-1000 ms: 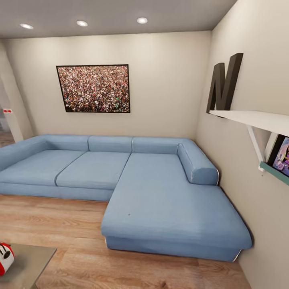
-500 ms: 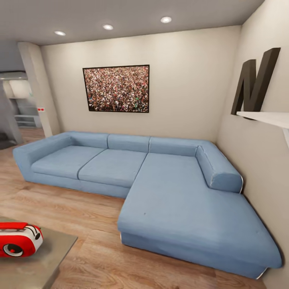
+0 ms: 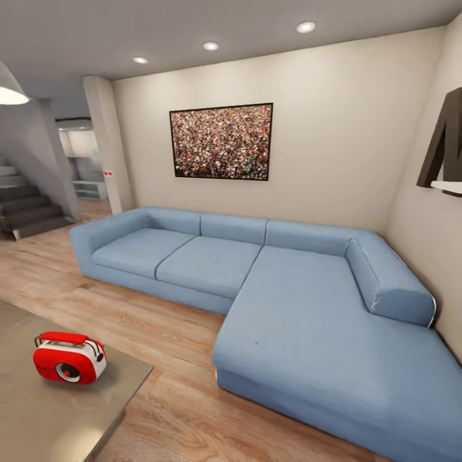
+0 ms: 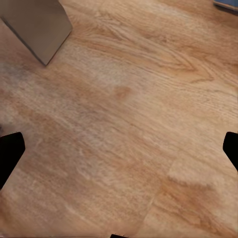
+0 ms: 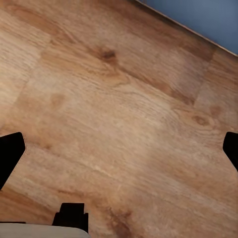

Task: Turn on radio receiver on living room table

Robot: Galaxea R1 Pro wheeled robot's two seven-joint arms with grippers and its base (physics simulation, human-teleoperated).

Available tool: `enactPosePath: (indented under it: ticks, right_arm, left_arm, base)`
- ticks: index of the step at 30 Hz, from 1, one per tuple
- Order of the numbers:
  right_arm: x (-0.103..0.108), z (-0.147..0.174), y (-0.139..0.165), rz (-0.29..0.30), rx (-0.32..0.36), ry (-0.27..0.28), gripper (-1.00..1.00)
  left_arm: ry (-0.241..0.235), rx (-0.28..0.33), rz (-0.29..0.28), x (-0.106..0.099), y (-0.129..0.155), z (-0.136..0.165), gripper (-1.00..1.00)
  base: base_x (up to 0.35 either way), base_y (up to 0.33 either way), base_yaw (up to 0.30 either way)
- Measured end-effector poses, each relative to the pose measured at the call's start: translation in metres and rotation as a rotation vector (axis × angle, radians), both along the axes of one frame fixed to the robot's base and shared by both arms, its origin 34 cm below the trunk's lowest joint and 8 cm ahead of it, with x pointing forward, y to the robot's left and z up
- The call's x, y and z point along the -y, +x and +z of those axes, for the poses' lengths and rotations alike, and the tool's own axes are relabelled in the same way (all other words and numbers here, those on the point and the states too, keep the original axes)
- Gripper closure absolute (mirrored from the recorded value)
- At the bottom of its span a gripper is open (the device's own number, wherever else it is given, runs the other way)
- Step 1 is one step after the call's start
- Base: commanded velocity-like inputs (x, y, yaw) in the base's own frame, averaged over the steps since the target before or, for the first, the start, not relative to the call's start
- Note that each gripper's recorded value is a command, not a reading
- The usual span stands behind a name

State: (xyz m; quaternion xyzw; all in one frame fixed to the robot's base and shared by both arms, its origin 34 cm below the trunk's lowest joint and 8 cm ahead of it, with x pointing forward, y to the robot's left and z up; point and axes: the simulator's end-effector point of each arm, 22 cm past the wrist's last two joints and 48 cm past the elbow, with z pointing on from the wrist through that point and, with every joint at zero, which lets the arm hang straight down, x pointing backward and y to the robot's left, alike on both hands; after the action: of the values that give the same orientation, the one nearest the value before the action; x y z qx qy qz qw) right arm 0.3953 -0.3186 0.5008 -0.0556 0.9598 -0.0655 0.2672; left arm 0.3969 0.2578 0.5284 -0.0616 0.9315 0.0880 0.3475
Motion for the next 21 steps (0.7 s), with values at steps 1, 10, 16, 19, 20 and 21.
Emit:
enactPosePath:
  ticks: [1, 10, 16, 19, 20, 21]
  right_arm:
    - [0.0, 0.0, 0.0, 0.0, 0.0, 0.0, -1.0]
    - [0.0, 0.0, -0.0001, 0.0, 0.0, 0.0, -1.0]
    - [0.0, 0.0, -0.0001, -0.001, 0.0, 0.0, -1.0]
    - [0.0, 0.0, 0.0, -0.001, 0.0, 0.0, -1.0]
    - [0.0, 0.0016, 0.0, -0.001, 0.0, 0.0, -1.0]
    - [0.0, 0.0033, 0.0001, -0.001, 0.0, 0.0, -1.0]
  left_arm:
    - [0.0, 0.0, 0.0, 0.0, 0.0, 0.0, -1.0]
    - [0.0, 0.0, 0.0, 0.0001, -0.0001, 0.0, -1.0]
    - [0.0, 0.001, 0.0, 0.0003, 0.0, 0.0001, -1.0]
    - [-0.004, 0.003, -0.002, 0.0031, 0.0005, 0.0004, -1.0]
    - [-0.005, 0.004, -0.001, 0.0042, 0.0007, 0.0022, -1.0]
    - [-0.007, 0.005, -0.001, 0.0051, 0.001, 0.0041, -1.0]
  base:
    - [0.0, 0.0, 0.297]
    - [0.0, 0.0, 0.297]
    - [0.0, 0.0, 0.297]
    - [0.0, 0.0, 0.297]
    - [0.0, 0.0, 0.297]
    - [0.0, 0.0, 0.297]
